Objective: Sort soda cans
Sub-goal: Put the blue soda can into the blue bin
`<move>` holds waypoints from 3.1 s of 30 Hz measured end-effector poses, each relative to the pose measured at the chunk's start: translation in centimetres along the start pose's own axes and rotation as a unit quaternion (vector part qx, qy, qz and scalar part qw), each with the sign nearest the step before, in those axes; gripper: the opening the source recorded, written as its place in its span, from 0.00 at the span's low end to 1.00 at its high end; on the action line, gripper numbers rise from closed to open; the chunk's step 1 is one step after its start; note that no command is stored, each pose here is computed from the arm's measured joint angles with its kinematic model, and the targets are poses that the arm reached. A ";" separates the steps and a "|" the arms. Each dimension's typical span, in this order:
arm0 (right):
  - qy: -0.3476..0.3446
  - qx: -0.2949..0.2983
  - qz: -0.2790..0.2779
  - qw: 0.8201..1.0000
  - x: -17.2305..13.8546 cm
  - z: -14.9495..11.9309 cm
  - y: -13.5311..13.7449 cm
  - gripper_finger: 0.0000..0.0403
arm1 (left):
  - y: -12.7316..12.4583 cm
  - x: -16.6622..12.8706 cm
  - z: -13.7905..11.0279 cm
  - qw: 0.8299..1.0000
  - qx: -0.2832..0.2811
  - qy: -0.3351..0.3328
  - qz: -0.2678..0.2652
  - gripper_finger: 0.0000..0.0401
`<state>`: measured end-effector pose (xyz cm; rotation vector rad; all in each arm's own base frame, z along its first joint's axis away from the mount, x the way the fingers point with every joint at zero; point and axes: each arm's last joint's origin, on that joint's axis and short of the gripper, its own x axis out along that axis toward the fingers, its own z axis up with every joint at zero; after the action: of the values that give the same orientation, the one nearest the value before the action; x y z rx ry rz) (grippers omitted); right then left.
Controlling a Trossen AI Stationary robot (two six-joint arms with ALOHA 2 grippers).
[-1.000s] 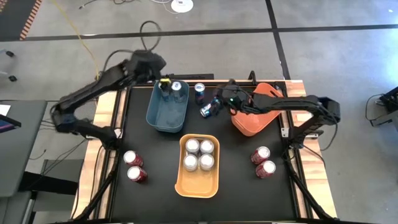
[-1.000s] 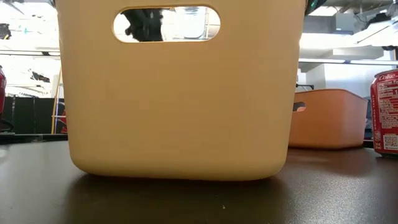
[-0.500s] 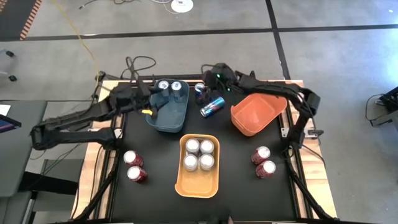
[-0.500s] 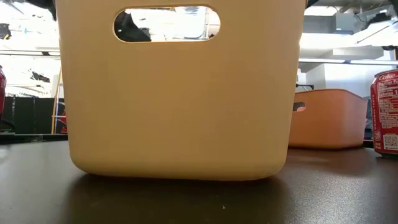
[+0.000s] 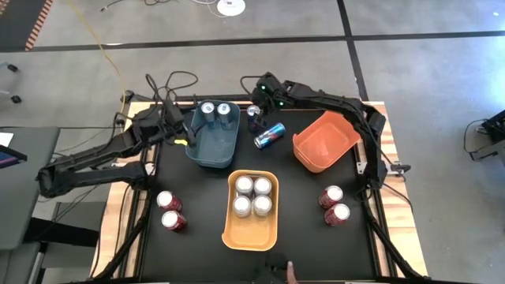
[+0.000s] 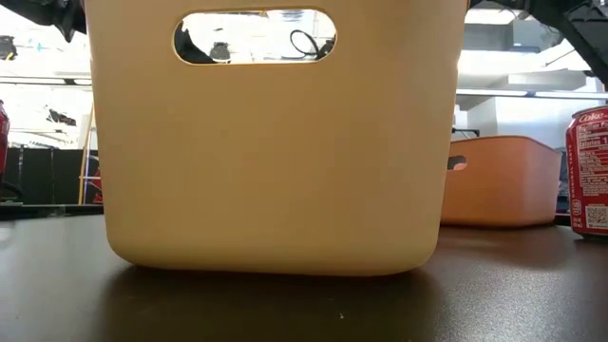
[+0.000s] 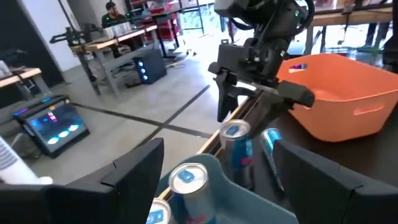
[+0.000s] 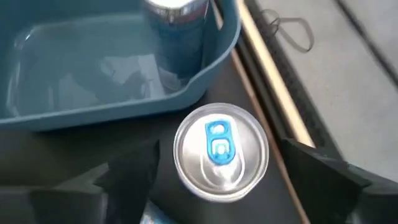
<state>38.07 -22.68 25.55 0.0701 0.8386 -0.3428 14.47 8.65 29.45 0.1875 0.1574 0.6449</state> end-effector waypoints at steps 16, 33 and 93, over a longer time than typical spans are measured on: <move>0.009 0.028 0.004 1.000 2.5 -0.8 -0.6 0.94 | 1.9 0.1 -0.7 0.998 -0.008 0.030 0.055 0.74; 0.012 0.012 -0.011 1.000 -0.2 1.6 0.5 0.54 | 3.1 0.1 -1.2 0.993 -0.029 0.049 0.102 0.74; -0.031 -0.092 0.025 0.995 6.5 5.6 9.0 0.70 | 3.4 0.0 -1.6 0.987 -0.044 0.072 0.139 0.74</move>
<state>49.04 -17.03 23.78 -0.0896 0.8028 -0.2191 12.14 11.51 28.62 0.0768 0.2436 0.9414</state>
